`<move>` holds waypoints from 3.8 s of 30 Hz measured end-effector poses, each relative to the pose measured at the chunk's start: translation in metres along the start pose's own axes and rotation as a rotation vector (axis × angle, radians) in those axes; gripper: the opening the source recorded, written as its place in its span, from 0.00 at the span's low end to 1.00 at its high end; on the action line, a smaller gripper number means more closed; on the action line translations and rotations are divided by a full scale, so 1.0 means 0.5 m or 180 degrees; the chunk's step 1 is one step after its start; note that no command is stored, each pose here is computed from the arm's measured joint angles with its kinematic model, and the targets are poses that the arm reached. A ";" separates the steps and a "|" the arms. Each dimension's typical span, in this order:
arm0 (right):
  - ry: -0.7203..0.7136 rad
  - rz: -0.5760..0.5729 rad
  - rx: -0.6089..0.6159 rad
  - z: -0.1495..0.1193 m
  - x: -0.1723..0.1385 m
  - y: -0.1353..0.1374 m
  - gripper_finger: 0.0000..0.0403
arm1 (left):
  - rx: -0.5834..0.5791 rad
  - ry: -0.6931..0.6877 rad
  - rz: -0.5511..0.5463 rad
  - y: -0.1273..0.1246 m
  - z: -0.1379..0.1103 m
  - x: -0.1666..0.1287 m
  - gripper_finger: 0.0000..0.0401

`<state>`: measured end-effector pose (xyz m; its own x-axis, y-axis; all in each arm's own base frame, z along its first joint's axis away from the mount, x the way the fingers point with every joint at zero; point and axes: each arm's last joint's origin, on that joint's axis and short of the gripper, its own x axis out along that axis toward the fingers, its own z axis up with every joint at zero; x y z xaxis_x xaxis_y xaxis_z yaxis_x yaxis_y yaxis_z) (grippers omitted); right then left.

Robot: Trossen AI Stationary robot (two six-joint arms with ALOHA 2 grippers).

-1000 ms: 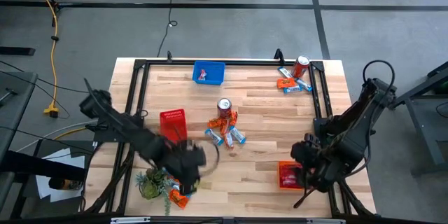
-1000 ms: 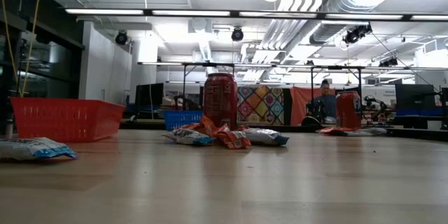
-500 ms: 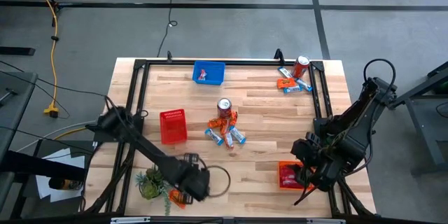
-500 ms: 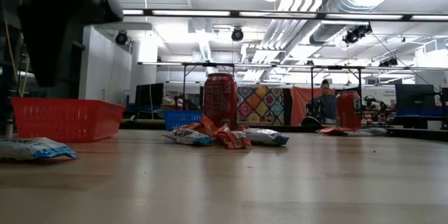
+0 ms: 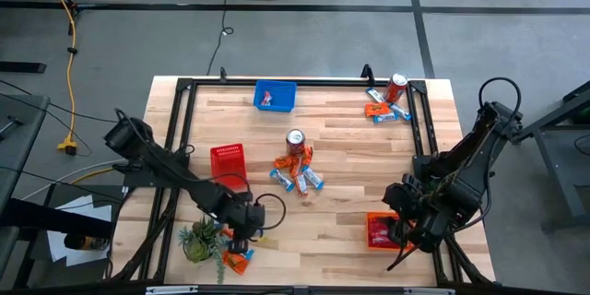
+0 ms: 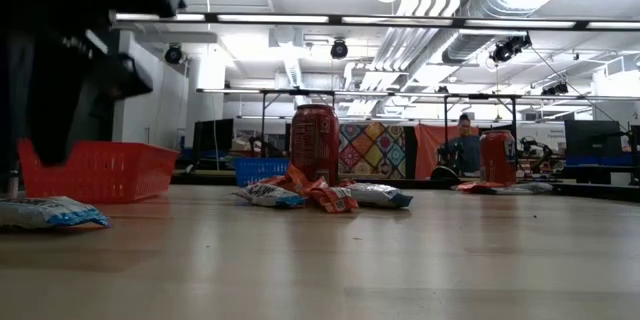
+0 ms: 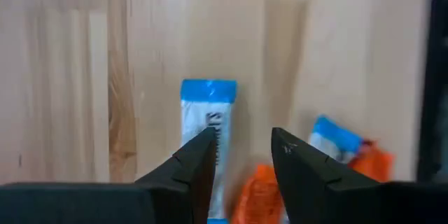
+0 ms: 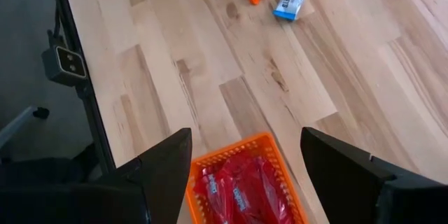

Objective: Sort candy
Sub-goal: Put the white chocolate into the red bin

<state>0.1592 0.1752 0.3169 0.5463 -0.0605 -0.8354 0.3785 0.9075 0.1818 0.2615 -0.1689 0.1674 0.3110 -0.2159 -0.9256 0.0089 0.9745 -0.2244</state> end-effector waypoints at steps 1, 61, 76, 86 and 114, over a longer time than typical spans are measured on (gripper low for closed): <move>-0.0004 -0.0003 0.0010 0.000 0.000 0.000 0.65 | -0.0008 0.0045 0.0042 0.003 0.000 0.009 0.33; -0.0797 -0.0253 0.0273 0.013 -0.002 -0.006 0.65 | -0.3787 -0.2455 0.1203 0.192 -0.140 -0.141 0.00; -0.1129 -0.0281 0.0310 0.020 -0.003 -0.004 0.65 | -0.3476 -0.1433 0.1375 0.206 -0.133 -0.168 0.43; -0.1227 -0.0331 0.0206 0.022 -0.004 -0.005 0.65 | -0.1801 -0.1398 0.0425 0.132 0.035 -0.258 0.59; -0.1401 -0.0317 0.0474 0.051 0.007 -0.005 0.65 | 0.1322 0.0679 0.0960 0.256 0.268 0.045 0.58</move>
<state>0.1792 0.1623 0.3269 0.7544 -0.3437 -0.5593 0.5306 0.8209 0.2112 0.3972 -0.0408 0.1589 0.1588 0.1107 -0.9811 0.3366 0.9281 0.1592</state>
